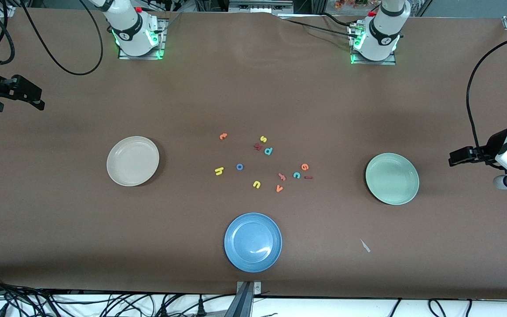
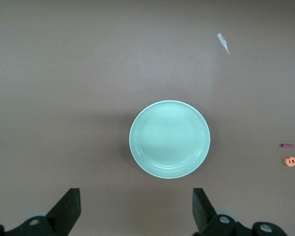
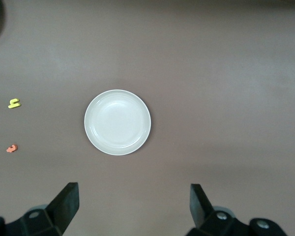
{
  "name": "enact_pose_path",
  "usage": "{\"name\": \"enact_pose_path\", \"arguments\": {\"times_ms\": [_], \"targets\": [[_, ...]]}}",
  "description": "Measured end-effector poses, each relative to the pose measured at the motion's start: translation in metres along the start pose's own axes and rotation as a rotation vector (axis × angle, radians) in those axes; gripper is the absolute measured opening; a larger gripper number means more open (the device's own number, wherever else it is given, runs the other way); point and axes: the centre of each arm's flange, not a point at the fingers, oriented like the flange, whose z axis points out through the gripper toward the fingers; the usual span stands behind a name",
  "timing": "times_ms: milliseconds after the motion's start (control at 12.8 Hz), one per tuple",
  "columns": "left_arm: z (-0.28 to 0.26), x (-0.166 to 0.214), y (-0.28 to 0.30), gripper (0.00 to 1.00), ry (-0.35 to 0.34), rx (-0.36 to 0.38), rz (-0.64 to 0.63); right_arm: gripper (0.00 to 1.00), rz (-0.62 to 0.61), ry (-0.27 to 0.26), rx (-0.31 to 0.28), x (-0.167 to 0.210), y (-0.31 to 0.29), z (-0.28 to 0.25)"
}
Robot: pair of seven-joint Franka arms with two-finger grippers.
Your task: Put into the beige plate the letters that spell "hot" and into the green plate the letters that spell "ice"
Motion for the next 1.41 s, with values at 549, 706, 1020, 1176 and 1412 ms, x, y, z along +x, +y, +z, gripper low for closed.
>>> {"name": "enact_pose_path", "arguments": {"times_ms": [549,706,1020,1176,1412], "targets": [[0.0000,0.0000,-0.0001,1.00,0.000,0.000,0.000,1.00,-0.001,-0.012,0.000,0.0030,-0.0004,0.0065],[0.0000,0.0000,-0.0001,1.00,0.000,0.000,0.000,1.00,-0.001,-0.013,0.000,0.0029,-0.0004,0.0065],[0.0000,0.0000,-0.0001,1.00,0.000,0.000,0.000,1.00,-0.001,-0.014,0.000,0.0028,-0.0005,0.0067],[0.0000,0.0000,-0.0001,1.00,0.000,0.000,0.000,1.00,-0.001,-0.014,0.000,0.0028,-0.0005,0.0067],[0.0000,0.0000,-0.0001,1.00,0.000,0.000,0.000,1.00,-0.001,-0.014,0.000,0.0028,-0.0005,0.0067]]}}
